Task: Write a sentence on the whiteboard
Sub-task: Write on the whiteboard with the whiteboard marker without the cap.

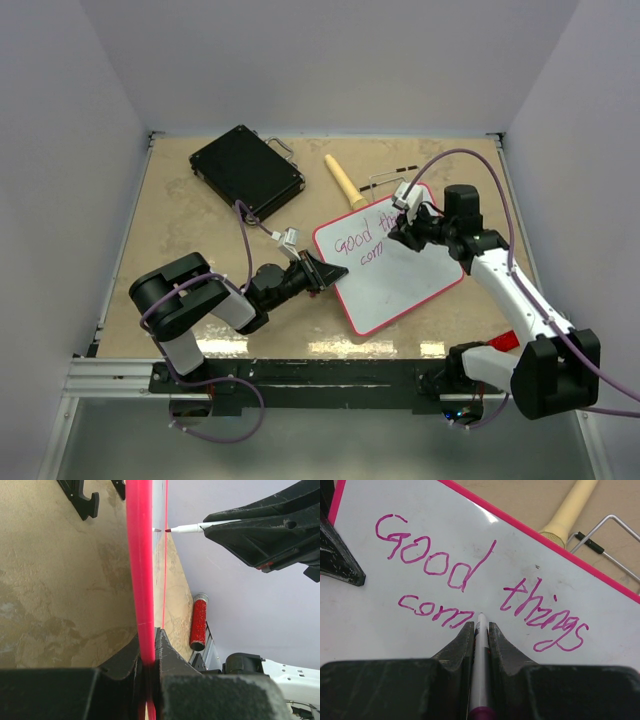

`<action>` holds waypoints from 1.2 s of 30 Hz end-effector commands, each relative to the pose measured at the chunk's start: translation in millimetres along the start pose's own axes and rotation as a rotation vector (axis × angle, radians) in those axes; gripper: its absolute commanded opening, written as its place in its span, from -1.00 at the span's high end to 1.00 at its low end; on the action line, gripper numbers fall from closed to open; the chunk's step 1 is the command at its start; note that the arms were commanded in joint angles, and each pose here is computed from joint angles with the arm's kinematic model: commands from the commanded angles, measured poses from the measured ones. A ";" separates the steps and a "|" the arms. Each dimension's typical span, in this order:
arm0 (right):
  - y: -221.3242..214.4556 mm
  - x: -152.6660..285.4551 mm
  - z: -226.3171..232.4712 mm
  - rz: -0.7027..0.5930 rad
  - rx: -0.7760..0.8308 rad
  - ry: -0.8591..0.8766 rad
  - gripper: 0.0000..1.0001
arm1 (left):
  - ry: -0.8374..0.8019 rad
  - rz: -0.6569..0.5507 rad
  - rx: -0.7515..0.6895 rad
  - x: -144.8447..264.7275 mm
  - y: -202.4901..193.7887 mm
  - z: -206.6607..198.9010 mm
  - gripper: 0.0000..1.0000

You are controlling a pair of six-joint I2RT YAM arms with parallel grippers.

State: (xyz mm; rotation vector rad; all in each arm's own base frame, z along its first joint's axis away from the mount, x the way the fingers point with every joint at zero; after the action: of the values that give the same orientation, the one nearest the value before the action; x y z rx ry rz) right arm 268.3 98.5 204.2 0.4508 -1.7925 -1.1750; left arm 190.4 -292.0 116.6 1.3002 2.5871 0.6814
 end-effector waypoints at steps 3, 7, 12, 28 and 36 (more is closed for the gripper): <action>-2.2 -6.1 -4.3 0.013 -0.010 -0.032 1.00 | -0.272 -0.122 -0.081 4.0 21.5 -42.7 1.00; -5.8 -7.6 -5.3 0.042 -0.020 -0.026 1.00 | -0.271 -0.126 -0.082 4.1 22.1 -43.2 1.00; -5.0 -2.0 -0.2 0.063 0.001 0.013 1.00 | -0.271 -0.127 -0.082 4.5 22.7 -43.2 1.00; 0.0 0.6 5.1 0.027 0.012 0.036 1.00 | -0.271 -0.127 -0.083 4.0 23.7 -43.5 1.00; -3.4 -4.7 4.6 0.041 -0.003 0.047 1.00 | -0.274 -0.122 -0.084 3.9 22.7 -42.9 1.00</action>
State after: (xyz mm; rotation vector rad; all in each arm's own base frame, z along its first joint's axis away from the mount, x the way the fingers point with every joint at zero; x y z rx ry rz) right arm 262.9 98.6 193.0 0.4046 -1.7509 -1.1361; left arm 191.6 -291.0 115.0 1.3102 2.6120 0.6573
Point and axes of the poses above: each gripper's point midway between its finger pads, its own x axis back along the fingers, its own z axis along the line the jaws close on, y = z × x, the point moved 7 cm from there along x, back along the fingers, and after that the axes turned 2 degrees about x, right-handed, at the moved point
